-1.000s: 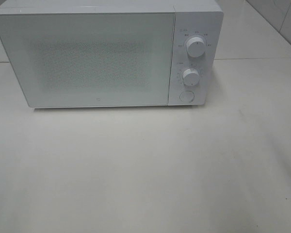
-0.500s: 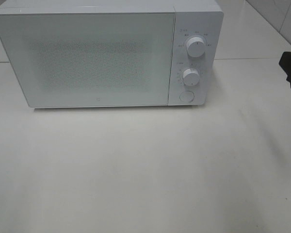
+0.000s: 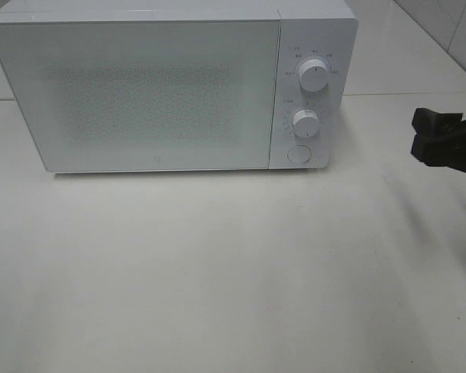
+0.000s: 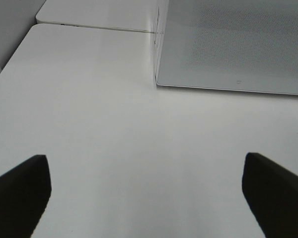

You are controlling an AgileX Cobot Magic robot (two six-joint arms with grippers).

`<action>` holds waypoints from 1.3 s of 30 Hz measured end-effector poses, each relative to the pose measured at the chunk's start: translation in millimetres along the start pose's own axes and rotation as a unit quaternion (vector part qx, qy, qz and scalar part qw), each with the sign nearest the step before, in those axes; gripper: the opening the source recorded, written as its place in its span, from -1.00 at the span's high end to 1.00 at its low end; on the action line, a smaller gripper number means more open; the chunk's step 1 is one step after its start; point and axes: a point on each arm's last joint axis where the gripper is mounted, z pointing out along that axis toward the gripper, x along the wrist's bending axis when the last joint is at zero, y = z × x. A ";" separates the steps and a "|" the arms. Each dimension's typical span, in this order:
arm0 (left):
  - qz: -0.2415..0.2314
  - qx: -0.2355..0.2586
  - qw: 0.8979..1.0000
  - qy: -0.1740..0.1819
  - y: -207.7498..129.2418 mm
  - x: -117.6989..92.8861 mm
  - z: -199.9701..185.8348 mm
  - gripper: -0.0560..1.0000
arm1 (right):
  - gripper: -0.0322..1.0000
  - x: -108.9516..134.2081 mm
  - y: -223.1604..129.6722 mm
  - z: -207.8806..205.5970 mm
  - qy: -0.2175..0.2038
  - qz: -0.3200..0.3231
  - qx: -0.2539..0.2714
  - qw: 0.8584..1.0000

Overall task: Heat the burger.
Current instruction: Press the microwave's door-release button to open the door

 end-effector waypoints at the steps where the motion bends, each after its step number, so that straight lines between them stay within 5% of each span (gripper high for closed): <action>1: 0.000 0.000 1.000 0.000 0.0 0.0 0.0 -0.98 | -0.51 0.0 0.0 0.0 0.000 0.000 0.000 1.000; 22: 0.000 0.000 1.000 0.000 0.0 0.0 0.0 -0.98 | -0.51 86.0 -36.5 -5.8 0.027 -0.012 0.009 1.000; 39: 0.000 0.000 1.000 0.000 0.0 0.0 0.0 -0.98 | -0.47 92.1 -38.8 -11.1 0.015 0.051 0.014 0.998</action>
